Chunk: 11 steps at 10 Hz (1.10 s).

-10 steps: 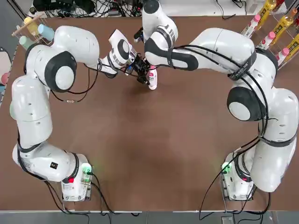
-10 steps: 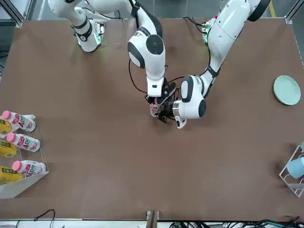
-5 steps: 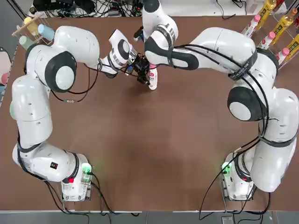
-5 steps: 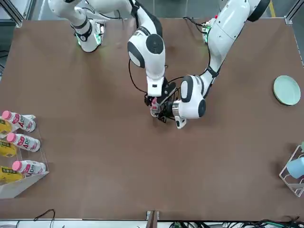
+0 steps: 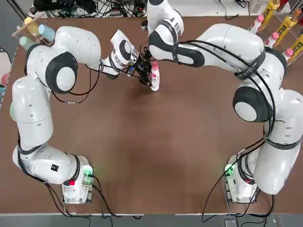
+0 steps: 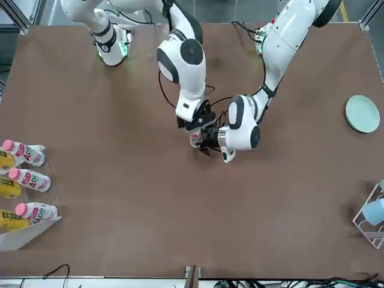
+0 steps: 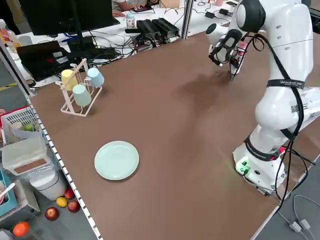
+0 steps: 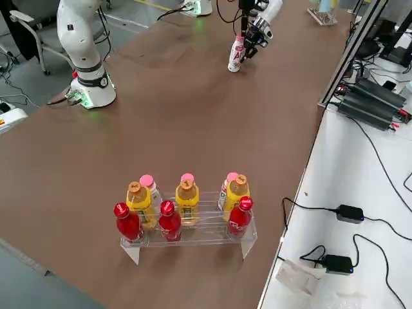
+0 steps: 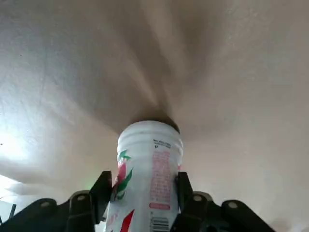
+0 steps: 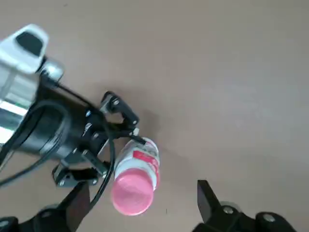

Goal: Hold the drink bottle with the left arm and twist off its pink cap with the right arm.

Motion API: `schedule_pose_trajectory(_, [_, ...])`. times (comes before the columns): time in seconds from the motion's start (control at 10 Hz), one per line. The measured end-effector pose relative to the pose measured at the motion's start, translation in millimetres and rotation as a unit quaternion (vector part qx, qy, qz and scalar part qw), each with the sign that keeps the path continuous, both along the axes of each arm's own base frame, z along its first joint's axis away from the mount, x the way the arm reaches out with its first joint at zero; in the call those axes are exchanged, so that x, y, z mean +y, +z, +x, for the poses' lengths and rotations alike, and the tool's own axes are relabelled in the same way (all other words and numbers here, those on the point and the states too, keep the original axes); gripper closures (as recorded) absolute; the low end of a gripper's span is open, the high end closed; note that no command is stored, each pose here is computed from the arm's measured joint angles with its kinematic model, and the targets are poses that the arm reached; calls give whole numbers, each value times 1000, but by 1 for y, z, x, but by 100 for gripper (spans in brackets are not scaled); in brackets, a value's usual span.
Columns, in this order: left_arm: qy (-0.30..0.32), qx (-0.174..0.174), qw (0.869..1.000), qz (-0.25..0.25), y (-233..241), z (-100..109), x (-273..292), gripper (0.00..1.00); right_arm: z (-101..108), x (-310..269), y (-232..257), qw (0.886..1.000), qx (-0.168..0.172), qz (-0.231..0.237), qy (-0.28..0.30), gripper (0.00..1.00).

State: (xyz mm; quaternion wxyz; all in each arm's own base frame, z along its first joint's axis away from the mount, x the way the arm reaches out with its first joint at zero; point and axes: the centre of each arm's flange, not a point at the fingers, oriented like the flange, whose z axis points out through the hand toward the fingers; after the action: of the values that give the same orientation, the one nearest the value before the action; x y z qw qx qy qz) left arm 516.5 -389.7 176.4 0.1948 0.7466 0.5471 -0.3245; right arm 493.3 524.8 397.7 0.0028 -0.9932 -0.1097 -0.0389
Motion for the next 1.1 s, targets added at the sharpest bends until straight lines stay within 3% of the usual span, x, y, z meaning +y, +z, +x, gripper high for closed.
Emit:
schedule_pose_trajectory(0.3, [0, 0, 1000, 0, 0, 0, 0, 40, 5, -7, -1, 996, 8, 3, -88, 5])
schedule_pose_trajectory(0.7, [0, 1, 1000, 0, 0, 0, 0, 40, -4, 2, -2, 978, 52, 36, -201, 13])
schedule_pose_trajectory(1.1, [0, 2, 1000, -1, 0, 0, 0, 40, -5, 0, -7, 970, 57, 30, -234, 23])
